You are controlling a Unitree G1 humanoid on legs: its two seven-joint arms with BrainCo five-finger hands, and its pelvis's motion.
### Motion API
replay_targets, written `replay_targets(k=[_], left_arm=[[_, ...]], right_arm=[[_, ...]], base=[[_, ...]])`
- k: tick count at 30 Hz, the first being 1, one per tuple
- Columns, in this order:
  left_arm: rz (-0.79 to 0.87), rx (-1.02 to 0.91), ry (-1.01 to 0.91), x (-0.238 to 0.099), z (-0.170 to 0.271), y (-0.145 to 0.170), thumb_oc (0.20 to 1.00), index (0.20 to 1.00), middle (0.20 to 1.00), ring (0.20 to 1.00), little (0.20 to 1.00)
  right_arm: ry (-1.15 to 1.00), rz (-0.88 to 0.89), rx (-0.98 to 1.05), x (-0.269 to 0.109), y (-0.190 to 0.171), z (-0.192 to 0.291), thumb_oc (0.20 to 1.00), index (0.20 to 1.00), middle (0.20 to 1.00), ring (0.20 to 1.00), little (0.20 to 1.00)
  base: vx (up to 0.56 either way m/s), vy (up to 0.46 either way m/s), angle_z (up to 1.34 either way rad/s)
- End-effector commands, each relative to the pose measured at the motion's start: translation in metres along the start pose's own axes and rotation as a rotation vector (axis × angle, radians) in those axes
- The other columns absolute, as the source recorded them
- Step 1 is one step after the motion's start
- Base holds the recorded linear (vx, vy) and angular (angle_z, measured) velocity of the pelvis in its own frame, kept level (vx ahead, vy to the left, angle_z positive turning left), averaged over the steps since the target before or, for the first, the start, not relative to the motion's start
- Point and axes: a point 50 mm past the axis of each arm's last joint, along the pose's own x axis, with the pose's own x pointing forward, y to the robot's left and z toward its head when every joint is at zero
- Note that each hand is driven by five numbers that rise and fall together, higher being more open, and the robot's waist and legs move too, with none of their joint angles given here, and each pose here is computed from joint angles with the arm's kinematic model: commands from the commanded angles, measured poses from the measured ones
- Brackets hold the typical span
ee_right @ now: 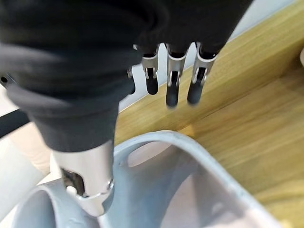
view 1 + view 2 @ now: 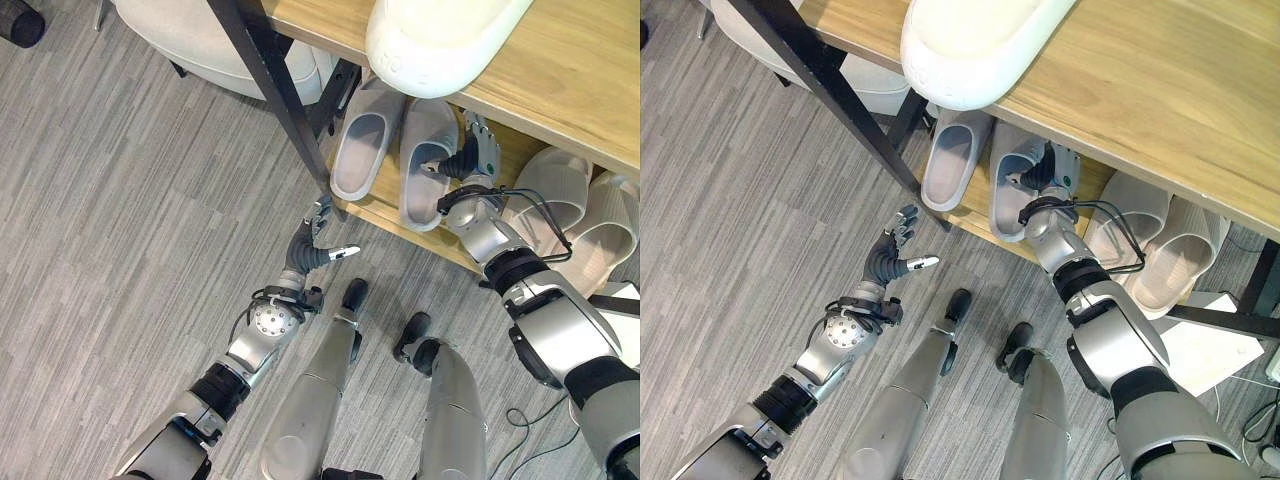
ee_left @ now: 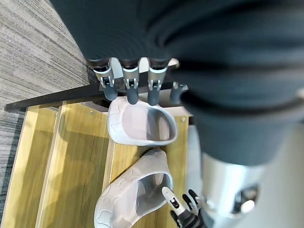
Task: Arrange the slippers neatly on the shoe rack.
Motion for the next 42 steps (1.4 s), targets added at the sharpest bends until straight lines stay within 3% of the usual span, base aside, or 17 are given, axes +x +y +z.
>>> replay_targets(k=[1, 4, 13, 17, 20, 24, 30, 35, 42], left_arm=[[0.014, -0.037, -0.02, -0.005, 0.001, -0.001, 1.0, 1.0, 1.0, 1.0, 1.0], [0.065, -0.018, 0.023, -0.009, -0.008, 0.006, 1.0, 1.0, 1.0, 1.0, 1.0], [0.091, -0.003, 0.092, -0.02, -0.022, 0.01, 1.0, 1.0, 1.0, 1.0, 1.0], [0.097, -0.011, 0.1, -0.02, -0.023, 0.01, 1.0, 1.0, 1.0, 1.0, 1.0], [0.081, -0.002, 0.1, -0.014, -0.021, 0.011, 1.0, 1.0, 1.0, 1.0, 1.0], [0.057, -0.009, 0.092, -0.009, -0.017, 0.012, 1.0, 1.0, 1.0, 1.0, 1.0], [0.015, -0.006, 0.075, -0.008, -0.014, 0.007, 1.0, 1.0, 1.0, 1.0, 1.0], [-0.001, -0.008, 0.072, -0.009, -0.013, 0.006, 1.0, 1.0, 1.0, 1.0, 1.0], [0.021, 0.014, 0.104, -0.01, -0.02, 0.01, 1.0, 1.0, 1.0, 1.0, 1.0]], right_arm=[[-0.065, -0.083, 0.129, 0.002, -0.01, 0.017, 1.0, 1.0, 1.0, 1.0, 1.0], [0.008, -0.142, 0.338, -0.024, 0.001, 0.012, 1.0, 1.0, 1.0, 1.0, 1.0], [0.148, -0.043, 0.481, -0.071, 0.031, -0.014, 1.0, 1.0, 1.0, 1.0, 1.0], [0.185, -0.004, 0.588, -0.074, 0.039, -0.01, 1.0, 1.0, 1.0, 1.0, 1.0], [0.312, 0.139, 0.91, -0.08, 0.061, 0.001, 1.0, 1.0, 1.0, 1.0, 1.0], [0.269, 0.274, 1.133, -0.073, 0.068, 0.035, 1.0, 1.0, 1.0, 1.0, 1.0], [0.14, 0.323, 1.211, -0.054, 0.054, 0.068, 1.0, 1.0, 1.0, 1.0, 1.0], [0.058, 0.22, 1.185, -0.027, 0.024, 0.074, 1.0, 1.0, 1.0, 1.0, 1.0], [0.062, 0.222, 1.125, -0.047, 0.025, 0.05, 1.0, 1.0, 1.0, 1.0, 1.0]], base=[[0.0, 0.024, -0.05], [-0.01, 0.022, -0.11], [-0.02, 0.007, -0.18], [-0.01, 0.002, -0.02], [0.0, 0.0, 0.0], [0.01, -0.025, 0.05], [0.02, -0.03, 0.11], [0.0, -0.007, 0.05], [0.0, -0.003, 0.03]])
